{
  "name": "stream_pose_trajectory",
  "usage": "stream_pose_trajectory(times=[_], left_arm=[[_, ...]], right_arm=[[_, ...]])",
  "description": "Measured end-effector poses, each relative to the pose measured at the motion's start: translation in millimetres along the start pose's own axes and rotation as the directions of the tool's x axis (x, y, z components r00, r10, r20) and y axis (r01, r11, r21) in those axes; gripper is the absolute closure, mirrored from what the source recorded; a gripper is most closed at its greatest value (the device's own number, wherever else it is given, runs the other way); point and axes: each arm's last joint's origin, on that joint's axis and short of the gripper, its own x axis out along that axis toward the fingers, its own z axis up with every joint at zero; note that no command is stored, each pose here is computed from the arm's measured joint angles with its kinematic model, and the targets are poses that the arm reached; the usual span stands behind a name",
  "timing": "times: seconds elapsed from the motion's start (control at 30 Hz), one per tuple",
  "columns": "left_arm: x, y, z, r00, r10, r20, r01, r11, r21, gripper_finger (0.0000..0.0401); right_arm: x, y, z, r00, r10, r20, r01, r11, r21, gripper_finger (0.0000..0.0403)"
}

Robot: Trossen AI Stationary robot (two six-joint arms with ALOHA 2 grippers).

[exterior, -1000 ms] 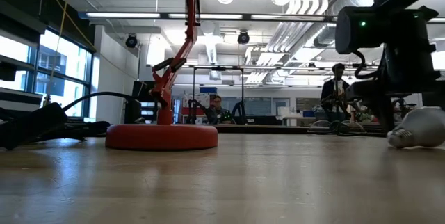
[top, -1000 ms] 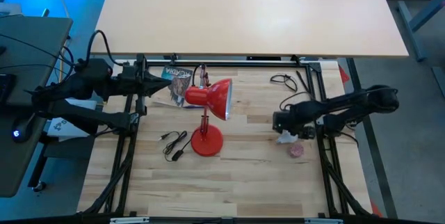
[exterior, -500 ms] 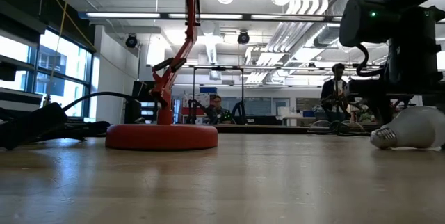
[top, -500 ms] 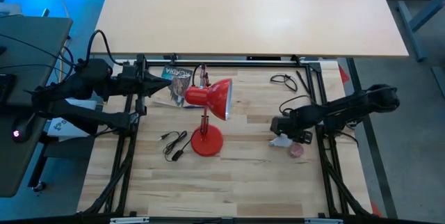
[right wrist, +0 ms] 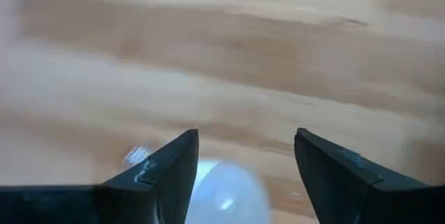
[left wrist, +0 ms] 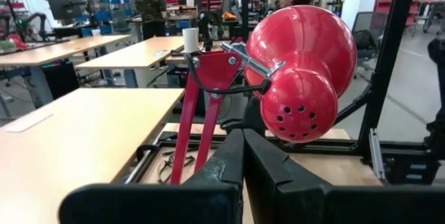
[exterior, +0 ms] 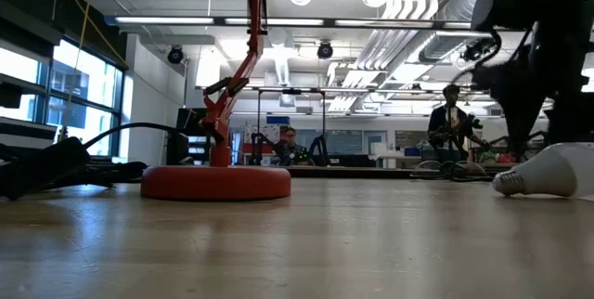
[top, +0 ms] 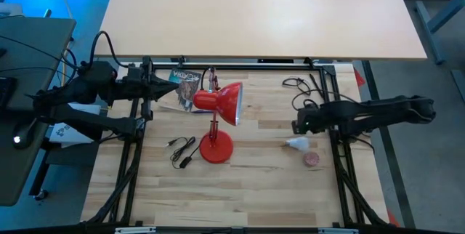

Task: Screw lightbulb
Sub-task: Insert the lightbulb on the lamp

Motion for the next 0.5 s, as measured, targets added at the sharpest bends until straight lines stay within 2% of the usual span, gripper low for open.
stream_pose_trajectory(times=[0.1, 0.23, 0.33, 0.4, 0.5], left_arm=[[0, 0, 0, 1.0, 0.001, 0.0, -0.001, 1.0, -0.015, 0.0401], [0, 0, 0, 1.0, 0.0, 0.0, 0.0, 1.0, -0.025, 0.0401], [0, 0, 0, 1.0, 0.003, -0.001, -0.003, 0.998, -0.056, 0.0401], [0, 0, 0, 1.0, 0.005, -0.001, -0.005, 0.998, -0.069, 0.0401], [0, 0, 0, 1.0, 0.009, -0.001, -0.009, 0.996, -0.084, 0.0401]], right_arm=[[-11, 4, -2, 0.991, 0.091, -0.102, -0.111, 0.971, -0.21, 0.0173], [-22, 14, -8, 0.959, 0.176, -0.222, -0.255, 0.88, -0.401, 0.0173], [-30, 23, -5, 0.95, 0.245, -0.194, -0.309, 0.828, -0.468, 0.0173], [-33, 26, -3, 0.952, 0.264, -0.153, -0.306, 0.82, -0.484, 0.0173], [-37, 29, 0, 0.959, 0.272, -0.076, -0.267, 0.785, -0.56, 0.0173]])
